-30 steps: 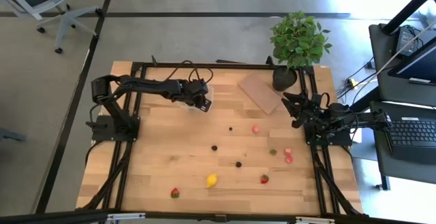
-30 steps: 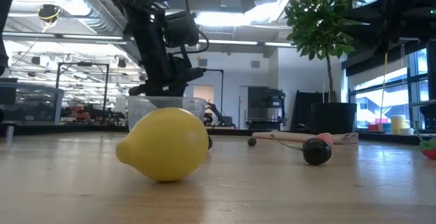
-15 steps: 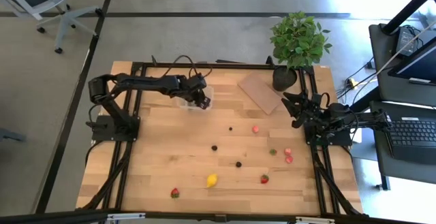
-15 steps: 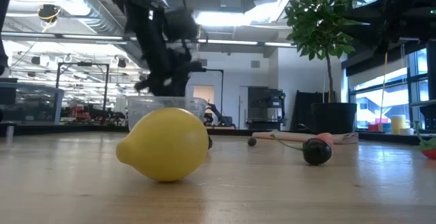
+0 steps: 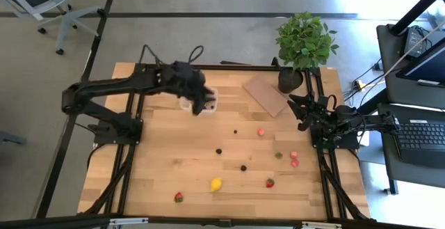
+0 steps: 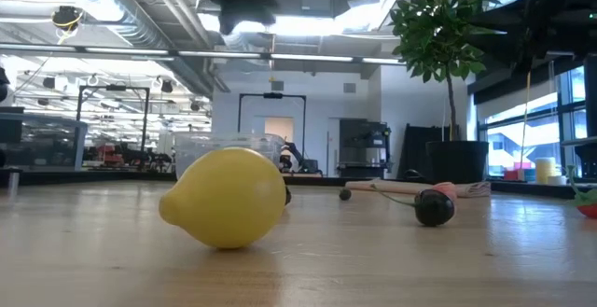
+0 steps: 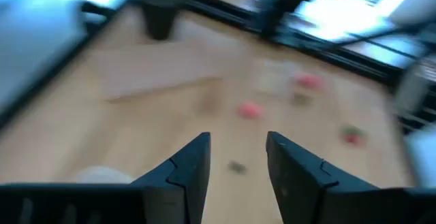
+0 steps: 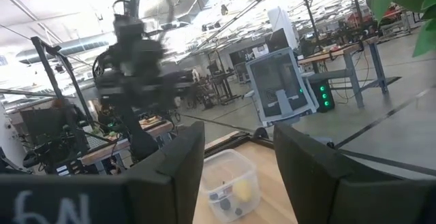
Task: Pick and placing Produce into tupperware
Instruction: Put the red strawberry into the transparent bin
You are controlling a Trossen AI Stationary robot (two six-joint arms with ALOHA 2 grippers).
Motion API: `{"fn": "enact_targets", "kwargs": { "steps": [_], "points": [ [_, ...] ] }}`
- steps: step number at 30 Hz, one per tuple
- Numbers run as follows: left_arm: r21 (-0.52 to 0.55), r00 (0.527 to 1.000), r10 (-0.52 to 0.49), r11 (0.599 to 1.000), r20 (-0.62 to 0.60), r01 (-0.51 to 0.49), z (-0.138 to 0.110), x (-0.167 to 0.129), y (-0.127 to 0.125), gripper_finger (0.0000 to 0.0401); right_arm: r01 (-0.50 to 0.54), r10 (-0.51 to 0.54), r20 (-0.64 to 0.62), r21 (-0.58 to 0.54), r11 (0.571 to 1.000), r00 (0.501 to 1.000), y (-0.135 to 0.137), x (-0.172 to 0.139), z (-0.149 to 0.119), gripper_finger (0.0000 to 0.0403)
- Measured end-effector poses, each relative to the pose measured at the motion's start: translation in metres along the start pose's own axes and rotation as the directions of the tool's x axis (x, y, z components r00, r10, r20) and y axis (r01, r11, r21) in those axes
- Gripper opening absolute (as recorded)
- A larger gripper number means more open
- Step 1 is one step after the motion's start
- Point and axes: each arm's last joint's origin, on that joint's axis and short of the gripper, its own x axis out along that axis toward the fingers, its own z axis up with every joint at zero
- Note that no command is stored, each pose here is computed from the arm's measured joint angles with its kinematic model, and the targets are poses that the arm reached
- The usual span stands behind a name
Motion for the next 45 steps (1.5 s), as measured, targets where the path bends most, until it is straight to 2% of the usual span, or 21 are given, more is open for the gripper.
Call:
{"fn": "enact_targets", "kwargs": {
  "steps": [4, 10, 15, 22, 26, 28, 31, 36, 43, 45],
  "points": [
    [0.005, 0.985, -0.064, 0.998, -0.160, 0.066, -0.020, -0.004, -0.028, 0.0156, 0.002, -0.002, -0.002, -0.006, 1.000, 1.000, 0.000, 0.000, 0.000, 0.0178],
    [-0.028, 0.916, -0.046, 0.999, -0.398, 0.038, -0.054, 0.004, -0.060, 0.0220, 0.012, -0.013, -0.012, -0.017, 1.000, 1.000, -0.001, 0.000, -0.001, 0.0178],
    [-0.047, 0.896, -0.069, 0.997, -0.438, 0.054, -0.068, 0.002, -0.089, 0.0256, 0.020, -0.021, -0.016, -0.020, 1.000, 1.000, -0.001, 0.000, -0.002, 0.0178],
    [-0.125, 0.847, -0.114, 0.991, -0.519, 0.057, -0.089, -0.012, -0.122, 0.0259, 0.021, -0.022, -0.019, -0.047, 0.999, 1.000, -0.001, 0.000, -0.002, 0.0178],
    [-0.070, 0.803, -0.159, 0.987, -0.574, 0.145, -0.103, -0.018, -0.141, 0.0256, 0.021, -0.023, -0.020, -0.072, 0.997, 1.000, -0.001, 0.000, -0.003, 0.0178],
    [-0.008, 0.786, -0.173, 0.978, -0.594, 0.210, -0.111, -0.020, -0.153, 0.0255, 0.022, -0.023, -0.021, -0.070, 0.997, 1.000, -0.001, 0.000, -0.003, 0.0178],
    [0.144, 0.761, -0.172, 0.933, -0.626, 0.329, -0.126, -0.023, -0.170, 0.0255, 0.022, -0.023, -0.022, -0.066, 0.998, 0.999, -0.001, 0.000, -0.003, 0.0178],
    [0.397, 0.753, -0.092, 0.804, -0.652, 0.443, -0.154, -0.017, -0.193, 0.0255, 0.024, -0.025, -0.030, -0.051, 0.998, 0.999, -0.001, 0.000, -0.004, 0.0178],
    [0.587, 0.725, -0.011, 0.579, -0.689, 0.566, -0.190, -0.004, -0.214, 0.0255, 0.027, -0.027, -0.035, 0.007, 1.000, 0.999, -0.002, 0.000, -0.004, 0.0178],
    [0.601, 0.713, 0.008, 0.545, -0.701, 0.585, -0.197, 0.000, -0.216, 0.0255, 0.027, -0.026, -0.036, 0.025, 0.999, 0.999, -0.001, 0.000, -0.004, 0.0178]
  ]
}}
